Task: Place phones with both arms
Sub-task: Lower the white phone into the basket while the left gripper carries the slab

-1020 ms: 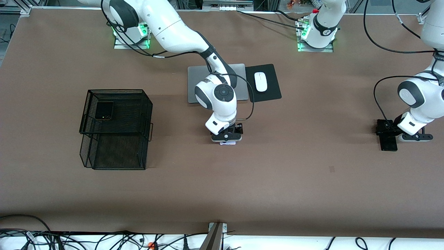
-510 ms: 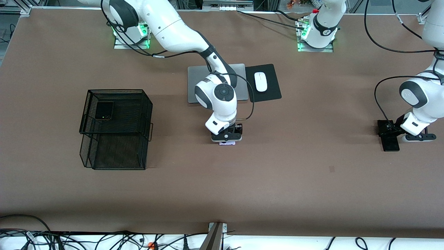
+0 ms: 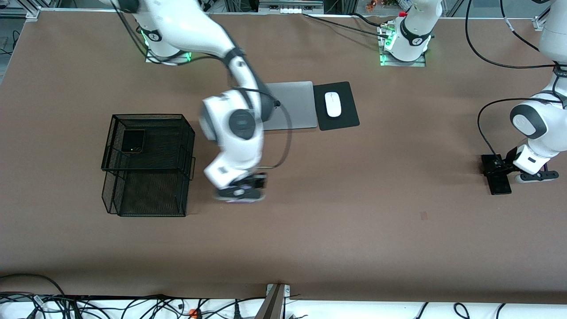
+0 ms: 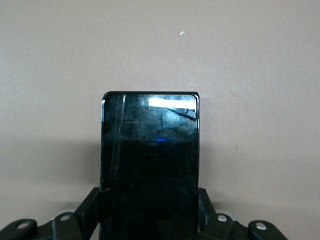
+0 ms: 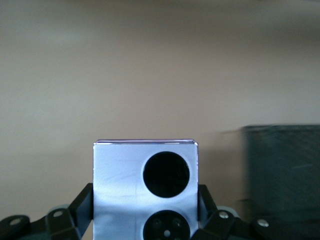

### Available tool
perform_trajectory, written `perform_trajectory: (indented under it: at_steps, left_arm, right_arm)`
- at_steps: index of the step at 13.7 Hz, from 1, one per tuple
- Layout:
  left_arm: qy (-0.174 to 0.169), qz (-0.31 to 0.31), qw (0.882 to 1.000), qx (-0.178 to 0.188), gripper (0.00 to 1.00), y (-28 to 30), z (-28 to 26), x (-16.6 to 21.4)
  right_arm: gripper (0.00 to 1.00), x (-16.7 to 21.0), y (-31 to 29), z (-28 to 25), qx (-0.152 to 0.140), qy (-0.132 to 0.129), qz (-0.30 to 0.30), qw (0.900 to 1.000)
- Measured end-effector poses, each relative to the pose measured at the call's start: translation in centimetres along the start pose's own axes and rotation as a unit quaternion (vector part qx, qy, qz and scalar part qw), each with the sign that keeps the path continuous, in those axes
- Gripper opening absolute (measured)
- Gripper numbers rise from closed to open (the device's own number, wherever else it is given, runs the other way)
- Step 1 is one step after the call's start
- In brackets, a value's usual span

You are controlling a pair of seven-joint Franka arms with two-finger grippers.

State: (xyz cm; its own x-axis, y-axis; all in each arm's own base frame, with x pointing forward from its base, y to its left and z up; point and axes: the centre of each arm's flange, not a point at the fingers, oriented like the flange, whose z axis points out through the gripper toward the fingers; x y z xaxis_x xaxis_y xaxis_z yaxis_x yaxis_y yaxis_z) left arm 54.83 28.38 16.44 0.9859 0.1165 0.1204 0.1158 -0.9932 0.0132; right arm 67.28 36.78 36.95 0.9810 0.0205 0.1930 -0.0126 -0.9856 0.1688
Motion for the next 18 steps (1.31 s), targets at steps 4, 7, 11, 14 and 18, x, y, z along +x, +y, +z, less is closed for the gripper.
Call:
perform_trajectory:
  at_steps: [4,7,11,14,18]
  left_arm:
    - [-0.039,0.005,0.999,-0.023,0.80,0.8,-0.6,2.0]
    - [-0.069,-0.003,0.997,-0.037,0.80,1.4,-1.8,3.4]
    - [-0.092,-0.034,0.994,-0.042,0.80,5.1,-2.8,5.5]
    - [-0.119,-0.049,0.991,-0.043,0.80,11.1,-3.1,6.7]
    - [-0.131,-0.015,0.991,-0.038,0.80,19.9,-4.8,7.8]
  right_arm:
    - [0.85,3.3,13.8,1.2,-0.027,-0.046,-0.032,0.998]
    - [0.85,3.0,21.7,5.5,-0.007,-0.098,-0.031,0.995]
    - [0.85,1.4,26.1,10.3,0.045,-0.133,0.008,0.990]
    - [0.85,0.1,26.7,13.1,0.054,-0.124,0.027,0.990]
    - [0.85,-0.7,27.4,14.7,0.051,-0.118,0.034,0.991]
